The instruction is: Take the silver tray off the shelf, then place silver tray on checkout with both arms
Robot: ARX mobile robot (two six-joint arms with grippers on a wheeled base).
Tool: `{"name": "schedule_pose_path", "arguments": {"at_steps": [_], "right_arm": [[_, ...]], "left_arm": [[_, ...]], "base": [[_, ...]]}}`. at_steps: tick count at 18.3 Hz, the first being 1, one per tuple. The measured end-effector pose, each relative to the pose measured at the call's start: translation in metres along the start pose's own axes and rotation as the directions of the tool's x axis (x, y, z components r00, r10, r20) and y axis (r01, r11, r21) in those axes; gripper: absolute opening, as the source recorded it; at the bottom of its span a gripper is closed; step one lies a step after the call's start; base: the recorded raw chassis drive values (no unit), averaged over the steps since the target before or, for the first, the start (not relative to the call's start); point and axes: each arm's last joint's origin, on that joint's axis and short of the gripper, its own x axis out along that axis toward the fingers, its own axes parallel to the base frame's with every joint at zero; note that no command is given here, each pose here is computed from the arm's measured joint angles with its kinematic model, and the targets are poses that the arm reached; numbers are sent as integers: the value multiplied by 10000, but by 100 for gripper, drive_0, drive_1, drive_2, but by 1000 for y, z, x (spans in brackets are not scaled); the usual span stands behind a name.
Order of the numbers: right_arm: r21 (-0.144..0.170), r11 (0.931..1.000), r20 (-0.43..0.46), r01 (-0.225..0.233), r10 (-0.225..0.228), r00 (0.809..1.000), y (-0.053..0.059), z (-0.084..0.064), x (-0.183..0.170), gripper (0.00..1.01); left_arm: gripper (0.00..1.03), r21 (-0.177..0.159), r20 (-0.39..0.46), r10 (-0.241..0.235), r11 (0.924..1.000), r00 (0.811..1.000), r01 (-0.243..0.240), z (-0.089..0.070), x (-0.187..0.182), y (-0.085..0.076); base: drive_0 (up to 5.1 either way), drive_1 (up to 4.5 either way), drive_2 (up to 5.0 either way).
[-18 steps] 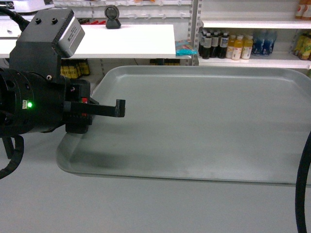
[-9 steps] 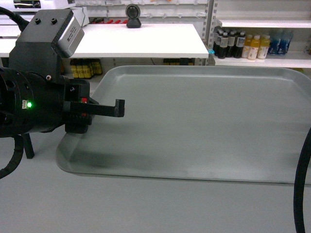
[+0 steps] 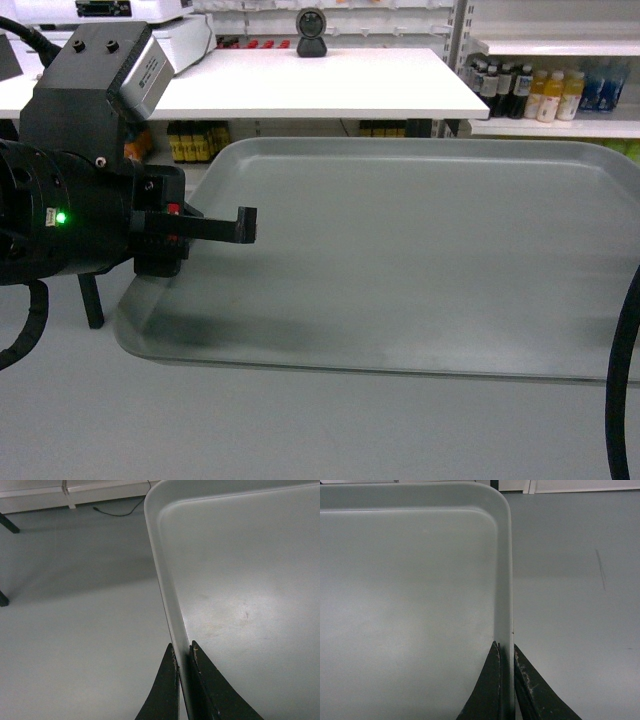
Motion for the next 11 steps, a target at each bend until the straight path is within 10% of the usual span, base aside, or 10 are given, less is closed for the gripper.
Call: {"name": "schedule_pose_path", "arguments": {"at_steps": [11], "right_arm": [[1,10000,11,-9,9,10000,0,0,0,3]], "left_arm": [[3,12,37,-10,10000,10000,10,0,0,0]], "base": [[-496,247,247]]}}
